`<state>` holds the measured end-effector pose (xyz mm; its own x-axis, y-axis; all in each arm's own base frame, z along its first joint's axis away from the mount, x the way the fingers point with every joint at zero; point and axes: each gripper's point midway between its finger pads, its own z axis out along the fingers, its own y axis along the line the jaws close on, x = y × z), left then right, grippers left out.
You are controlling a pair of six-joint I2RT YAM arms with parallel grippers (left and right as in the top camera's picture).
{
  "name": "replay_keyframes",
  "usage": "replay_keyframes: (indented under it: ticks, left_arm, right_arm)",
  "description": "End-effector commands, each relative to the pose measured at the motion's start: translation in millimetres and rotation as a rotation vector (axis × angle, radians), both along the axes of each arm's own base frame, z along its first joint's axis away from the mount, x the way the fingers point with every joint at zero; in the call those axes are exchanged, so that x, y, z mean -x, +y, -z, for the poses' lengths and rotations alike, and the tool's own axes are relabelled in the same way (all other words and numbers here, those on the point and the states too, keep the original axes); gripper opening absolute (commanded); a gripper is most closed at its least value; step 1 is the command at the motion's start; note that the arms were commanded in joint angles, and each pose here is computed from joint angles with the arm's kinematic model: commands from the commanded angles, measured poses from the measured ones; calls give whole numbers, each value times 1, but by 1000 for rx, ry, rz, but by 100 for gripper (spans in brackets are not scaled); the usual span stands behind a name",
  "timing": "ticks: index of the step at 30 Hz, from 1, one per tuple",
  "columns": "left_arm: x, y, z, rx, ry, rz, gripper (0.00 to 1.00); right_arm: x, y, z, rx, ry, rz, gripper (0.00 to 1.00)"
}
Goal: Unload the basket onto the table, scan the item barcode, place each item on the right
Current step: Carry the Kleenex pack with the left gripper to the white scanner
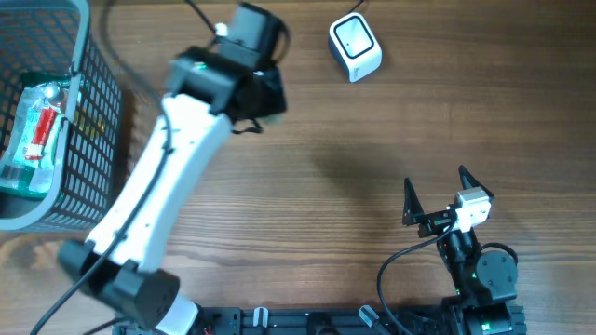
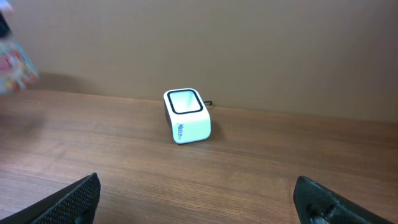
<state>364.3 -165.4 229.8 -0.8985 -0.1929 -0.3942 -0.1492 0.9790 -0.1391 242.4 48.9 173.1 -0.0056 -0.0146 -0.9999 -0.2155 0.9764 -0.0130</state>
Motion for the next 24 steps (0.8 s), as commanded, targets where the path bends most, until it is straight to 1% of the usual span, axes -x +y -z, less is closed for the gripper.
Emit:
replay_keyframes:
  ticks: [1,3,5,8,10,16,21,24]
  left_arm:
    - [3,-22,34,8,65,-99,43]
    - [5,-31,48,9,86,-125,43]
    - [7,-41,64,22,108,-184,43]
    - [11,-47,83,39,116,-313,39]
    - [14,-55,93,53,122,-356,40]
    - [19,-83,117,79,103,-311,41]
    - [22,-94,133,86,73,-285,40]
    - [26,-92,143,86,78,-321,40]
  right_arm:
    - [0,-3,-2,9,-12,14,99]
    - [0,-3,-2,9,-12,14,100]
    - [0,-3,-2,8,-13,14,100]
    - [0,-3,-2,8,-12,14,100]
    - [0,-3,-2,9,-12,14,100]
    - [0,-3,-2,8,-13,14,100]
    - [0,-3,-2,8,-12,14,100]
    - [0,-3,-2,9,-12,14,100]
